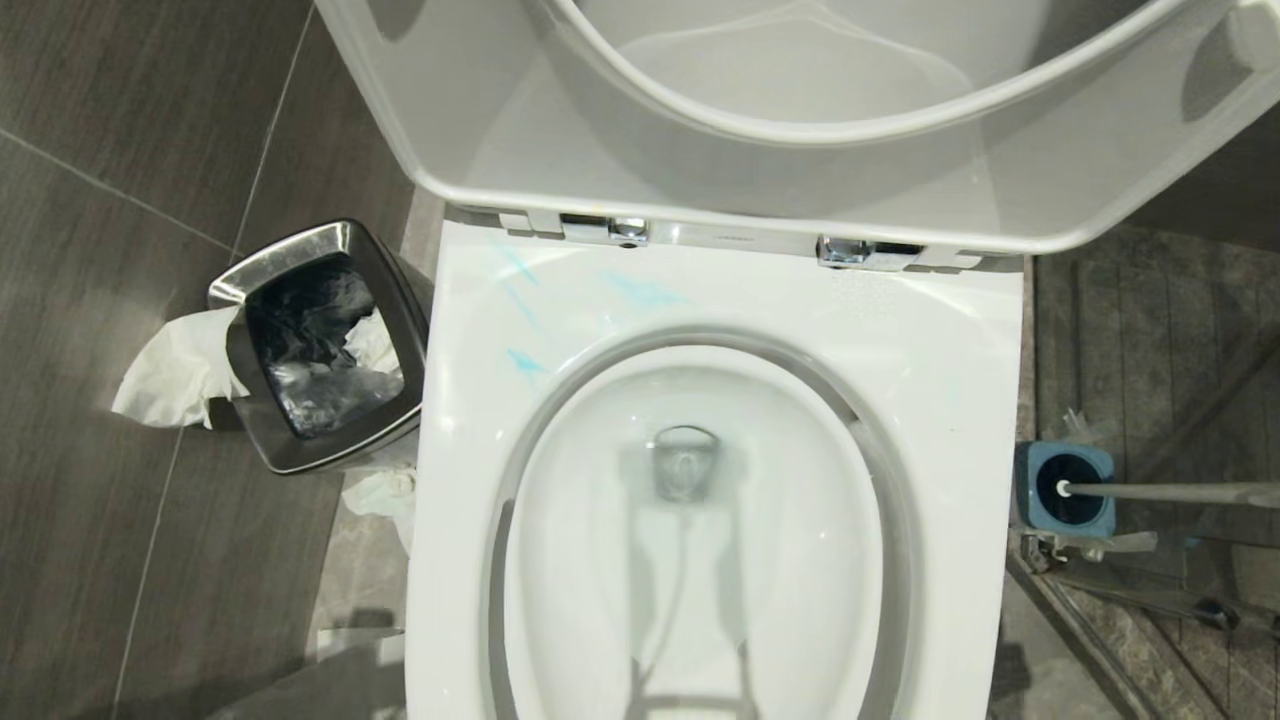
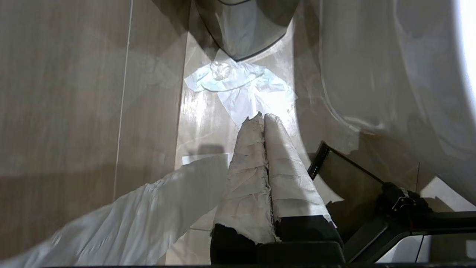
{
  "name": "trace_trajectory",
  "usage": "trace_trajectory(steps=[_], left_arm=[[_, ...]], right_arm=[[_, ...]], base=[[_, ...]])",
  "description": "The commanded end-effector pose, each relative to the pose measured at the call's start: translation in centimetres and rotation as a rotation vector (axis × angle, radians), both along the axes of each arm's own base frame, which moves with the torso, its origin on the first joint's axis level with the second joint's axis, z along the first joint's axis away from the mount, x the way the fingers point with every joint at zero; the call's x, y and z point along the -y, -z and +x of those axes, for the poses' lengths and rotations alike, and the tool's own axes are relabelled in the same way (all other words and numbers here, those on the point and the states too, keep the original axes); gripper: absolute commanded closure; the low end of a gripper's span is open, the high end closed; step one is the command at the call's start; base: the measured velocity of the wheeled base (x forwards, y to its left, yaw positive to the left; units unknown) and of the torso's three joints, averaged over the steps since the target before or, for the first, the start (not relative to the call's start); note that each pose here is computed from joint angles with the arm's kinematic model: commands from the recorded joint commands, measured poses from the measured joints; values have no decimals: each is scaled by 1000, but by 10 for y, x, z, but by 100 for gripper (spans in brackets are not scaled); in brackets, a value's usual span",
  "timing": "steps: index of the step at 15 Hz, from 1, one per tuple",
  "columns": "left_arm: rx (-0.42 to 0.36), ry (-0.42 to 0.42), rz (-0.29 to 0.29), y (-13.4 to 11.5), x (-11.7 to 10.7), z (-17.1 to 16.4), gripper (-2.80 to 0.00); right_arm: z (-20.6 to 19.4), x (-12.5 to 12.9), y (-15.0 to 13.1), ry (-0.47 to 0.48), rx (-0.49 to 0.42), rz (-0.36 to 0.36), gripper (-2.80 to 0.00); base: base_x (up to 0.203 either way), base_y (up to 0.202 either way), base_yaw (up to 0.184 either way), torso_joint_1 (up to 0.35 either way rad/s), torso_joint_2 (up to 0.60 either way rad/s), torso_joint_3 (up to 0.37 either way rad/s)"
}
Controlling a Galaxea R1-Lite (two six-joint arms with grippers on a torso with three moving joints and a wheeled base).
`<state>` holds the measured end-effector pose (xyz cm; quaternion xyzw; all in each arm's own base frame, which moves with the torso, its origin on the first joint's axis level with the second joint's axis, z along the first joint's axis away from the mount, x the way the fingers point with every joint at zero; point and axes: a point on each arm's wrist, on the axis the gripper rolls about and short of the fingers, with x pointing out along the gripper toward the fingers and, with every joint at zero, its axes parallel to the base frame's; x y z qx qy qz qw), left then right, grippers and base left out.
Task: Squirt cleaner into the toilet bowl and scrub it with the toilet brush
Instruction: Pour in the cleaning agent
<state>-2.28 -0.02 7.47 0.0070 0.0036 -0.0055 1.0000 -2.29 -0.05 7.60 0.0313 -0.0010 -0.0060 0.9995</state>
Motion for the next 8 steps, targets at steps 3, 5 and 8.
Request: trace_trajectory(steps=[3,5,8], left_arm=[[-4,1,-2,0,0,0,0],[-2,1,-2,0,0,0,0],[-4,1,-2,0,0,0,0]], right_arm=[[0,0,0,0,-2,0,0],[0,0,0,0,-5,0,0],[-5,0,-10,3,-26,1,0]], base=[[0,0,0,-2,7,-89],[0,0,0,1,1,-18],[0,0,0,0,0,0]])
